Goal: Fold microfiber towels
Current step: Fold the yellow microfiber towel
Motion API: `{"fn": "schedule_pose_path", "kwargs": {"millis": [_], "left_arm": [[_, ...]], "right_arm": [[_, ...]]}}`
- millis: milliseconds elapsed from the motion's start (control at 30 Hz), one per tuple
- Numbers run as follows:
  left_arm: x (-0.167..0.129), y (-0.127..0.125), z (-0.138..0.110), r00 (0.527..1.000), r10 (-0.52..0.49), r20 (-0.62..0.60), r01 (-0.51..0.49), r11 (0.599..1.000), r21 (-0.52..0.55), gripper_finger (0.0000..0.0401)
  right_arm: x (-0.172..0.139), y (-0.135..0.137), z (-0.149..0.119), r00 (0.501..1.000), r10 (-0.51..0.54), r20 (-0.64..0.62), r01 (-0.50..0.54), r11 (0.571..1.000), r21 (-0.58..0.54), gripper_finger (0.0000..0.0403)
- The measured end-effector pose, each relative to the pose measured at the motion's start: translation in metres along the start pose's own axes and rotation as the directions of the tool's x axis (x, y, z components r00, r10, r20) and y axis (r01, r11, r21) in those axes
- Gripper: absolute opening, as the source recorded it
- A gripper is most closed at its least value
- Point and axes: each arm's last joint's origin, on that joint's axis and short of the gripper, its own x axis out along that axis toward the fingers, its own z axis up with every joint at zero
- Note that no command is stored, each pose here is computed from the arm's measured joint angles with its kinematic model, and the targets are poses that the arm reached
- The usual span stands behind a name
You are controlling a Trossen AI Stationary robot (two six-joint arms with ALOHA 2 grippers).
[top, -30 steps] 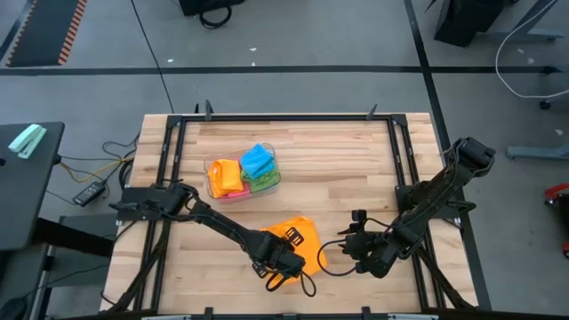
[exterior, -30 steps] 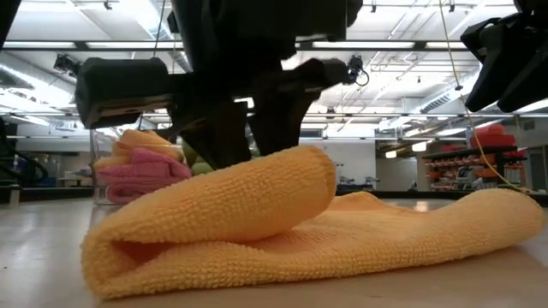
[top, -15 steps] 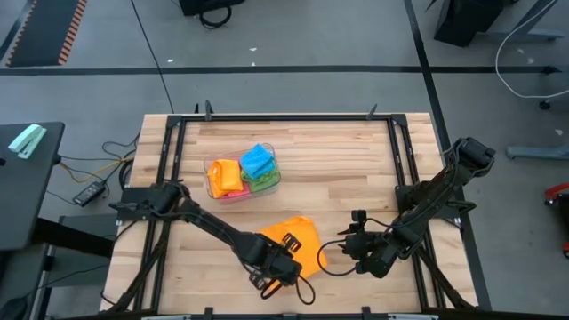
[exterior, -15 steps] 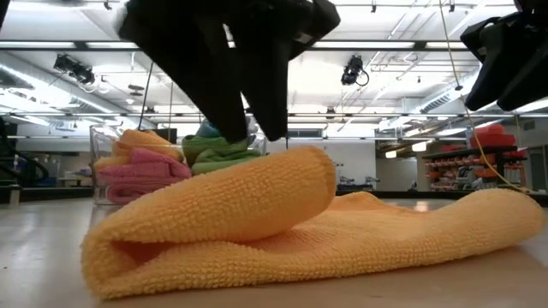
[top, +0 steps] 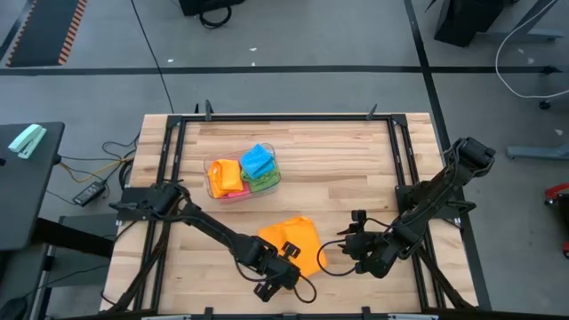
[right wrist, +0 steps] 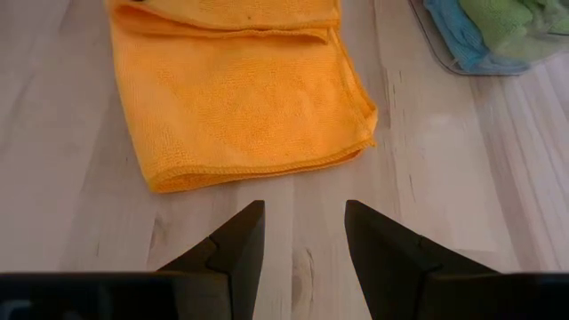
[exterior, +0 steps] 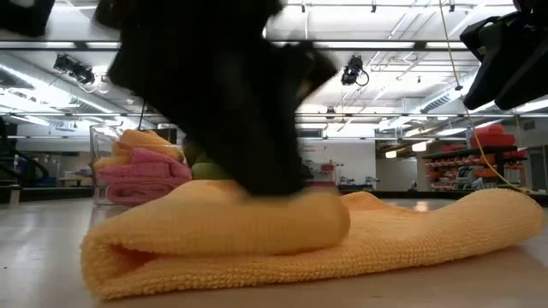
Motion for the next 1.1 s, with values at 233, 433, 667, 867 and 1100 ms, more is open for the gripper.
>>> {"fn": "schedule_pose_path", "kwargs": {"millis": [233,433,667,867,1100], "left_arm": [[0.018,-0.001,-0.024,1.000,0.002,-0.007,-0.002,1.000,-0.004,0.0074],[0.009,-0.004,-0.013,1.000,-0.001,-0.023,0.002,1.000,0.029,0.0068],[-0.018,-0.001,0.003,0.973,0.154,-0.172,-0.135,0.984,0.119,0.0064],[-0.026,0.026,-0.015,0.879,0.307,-0.365,-0.266,0.951,0.161,0.0055],[-0.009,0.061,-0.032,0.844,0.304,-0.443,-0.302,0.950,0.078,0.0052]], "right_arm": [[0.000,0.000,0.000,1.000,0.000,0.000,0.000,1.000,-0.001,0.0166],[0.000,0.000,0.000,1.000,0.000,0.000,0.000,1.000,0.000,0.0166],[0.000,0.000,0.000,1.000,0.000,0.000,0.000,1.000,0.001,0.0166],[0.000,0.000,0.000,1.000,0.000,0.000,0.000,1.000,0.001,0.0166],[0.000,0.000,0.000,1.000,0.000,0.000,0.000,1.000,0.001,0.0166]]}}
